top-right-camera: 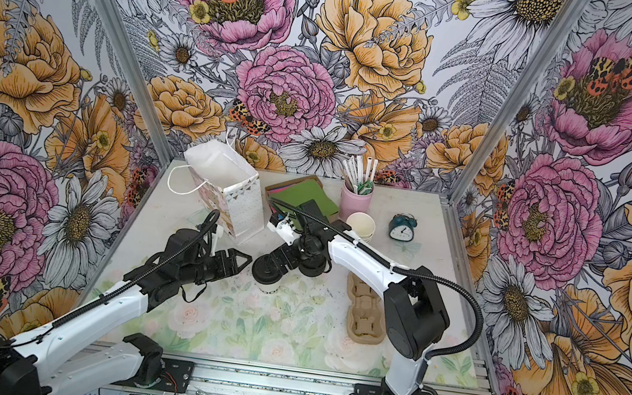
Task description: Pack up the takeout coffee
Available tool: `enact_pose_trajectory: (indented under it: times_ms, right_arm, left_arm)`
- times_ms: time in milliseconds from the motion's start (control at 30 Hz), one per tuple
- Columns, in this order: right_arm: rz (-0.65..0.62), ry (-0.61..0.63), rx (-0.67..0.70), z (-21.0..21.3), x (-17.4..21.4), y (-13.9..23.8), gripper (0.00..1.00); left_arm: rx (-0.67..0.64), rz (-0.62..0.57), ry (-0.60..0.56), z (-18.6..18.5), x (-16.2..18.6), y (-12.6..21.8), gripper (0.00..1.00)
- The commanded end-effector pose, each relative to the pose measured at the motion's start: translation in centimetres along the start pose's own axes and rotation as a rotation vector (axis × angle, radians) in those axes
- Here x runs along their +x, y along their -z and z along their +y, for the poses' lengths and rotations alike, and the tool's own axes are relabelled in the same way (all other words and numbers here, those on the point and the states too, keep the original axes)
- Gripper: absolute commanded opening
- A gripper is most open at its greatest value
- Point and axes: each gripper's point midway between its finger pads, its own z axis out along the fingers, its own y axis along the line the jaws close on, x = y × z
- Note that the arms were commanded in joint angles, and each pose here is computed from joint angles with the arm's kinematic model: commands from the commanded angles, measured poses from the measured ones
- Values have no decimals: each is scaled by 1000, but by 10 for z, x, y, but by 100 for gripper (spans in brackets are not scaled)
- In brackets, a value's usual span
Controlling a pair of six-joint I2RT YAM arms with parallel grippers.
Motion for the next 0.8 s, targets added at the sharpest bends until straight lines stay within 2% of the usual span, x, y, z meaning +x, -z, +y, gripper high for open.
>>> enact_pose_trajectory:
  times_ms: [0,133,300,767]
  right_arm:
    - [-25,-12,57,4,-1,21,90]
    - [-42,-48,86,6,3,31,90]
    - [-29,-132,138,0,16,27,90]
    - [1,-170,196,-11,31,9,91]
  left_arm:
    - [54,-15,-50,-20,-14,5,75]
    - [85,3,-56,-29,-16,0,75]
    - [90,48,-80,-33,-15,-12,73]
    - [35,151,-134,-24,0,-46,70]
